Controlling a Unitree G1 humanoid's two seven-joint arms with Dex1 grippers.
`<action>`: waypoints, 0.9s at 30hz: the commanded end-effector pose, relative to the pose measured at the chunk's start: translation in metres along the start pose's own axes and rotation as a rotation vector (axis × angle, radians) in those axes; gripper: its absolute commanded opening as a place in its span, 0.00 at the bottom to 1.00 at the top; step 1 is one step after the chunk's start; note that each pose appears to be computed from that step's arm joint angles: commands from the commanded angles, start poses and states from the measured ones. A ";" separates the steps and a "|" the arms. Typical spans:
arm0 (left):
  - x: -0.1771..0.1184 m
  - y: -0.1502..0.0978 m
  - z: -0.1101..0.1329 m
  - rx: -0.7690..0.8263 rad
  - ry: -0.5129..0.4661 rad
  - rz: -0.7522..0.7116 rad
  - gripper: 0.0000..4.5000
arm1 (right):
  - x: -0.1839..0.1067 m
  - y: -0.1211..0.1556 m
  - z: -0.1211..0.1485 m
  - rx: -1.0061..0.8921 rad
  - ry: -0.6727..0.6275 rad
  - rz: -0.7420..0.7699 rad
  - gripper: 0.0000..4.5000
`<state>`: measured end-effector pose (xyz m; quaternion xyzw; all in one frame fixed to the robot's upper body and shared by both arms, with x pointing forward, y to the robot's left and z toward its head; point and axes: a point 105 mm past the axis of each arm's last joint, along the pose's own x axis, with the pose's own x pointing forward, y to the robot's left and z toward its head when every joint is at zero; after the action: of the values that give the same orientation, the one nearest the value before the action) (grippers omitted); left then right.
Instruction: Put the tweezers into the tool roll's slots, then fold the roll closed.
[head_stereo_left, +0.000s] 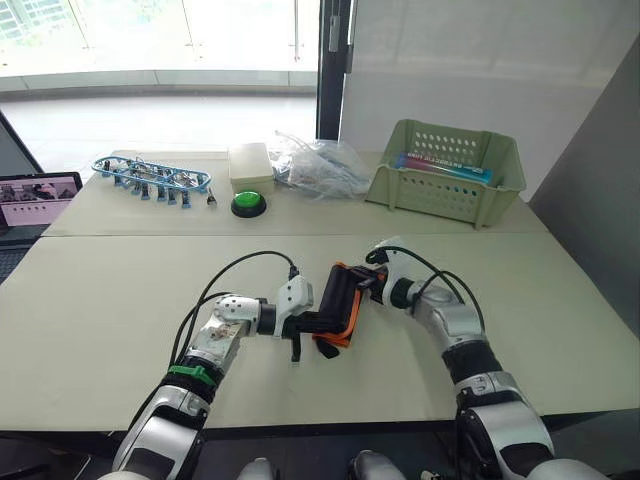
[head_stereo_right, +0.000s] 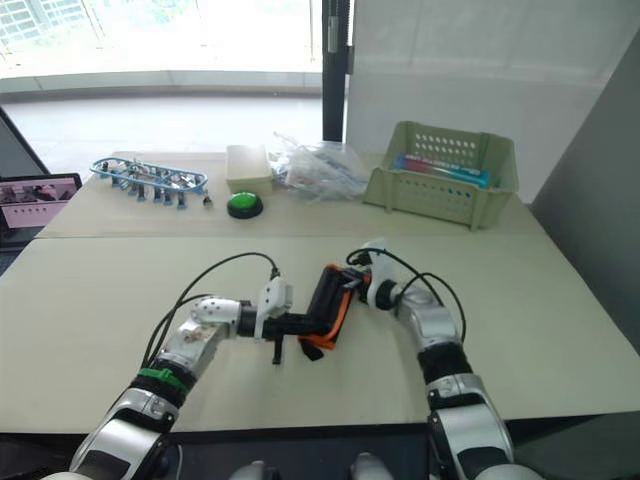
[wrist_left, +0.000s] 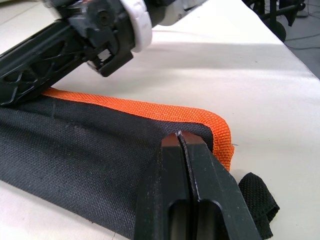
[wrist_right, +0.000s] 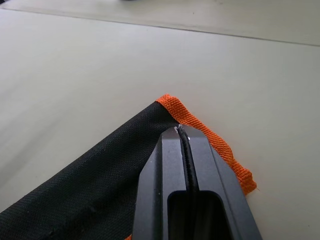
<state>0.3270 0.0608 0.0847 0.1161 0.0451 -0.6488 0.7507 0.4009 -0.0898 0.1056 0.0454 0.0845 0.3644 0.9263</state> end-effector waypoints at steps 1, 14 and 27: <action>-0.026 0.005 0.026 -0.002 -0.107 0.092 0.00 | -0.025 0.019 0.054 -0.075 -0.218 0.093 0.00; -0.239 -0.029 0.004 -0.088 0.012 0.712 0.48 | -0.169 -0.011 0.021 -0.261 -0.052 -0.139 0.49; -0.308 -0.061 -0.016 -0.115 0.120 0.950 0.99 | -0.271 -0.069 -0.008 -0.207 0.020 -0.406 1.00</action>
<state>0.2203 0.3508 0.1158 0.0979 0.0850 -0.2278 0.9650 0.2494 -0.3186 0.1032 -0.0498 0.0943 0.1793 0.9780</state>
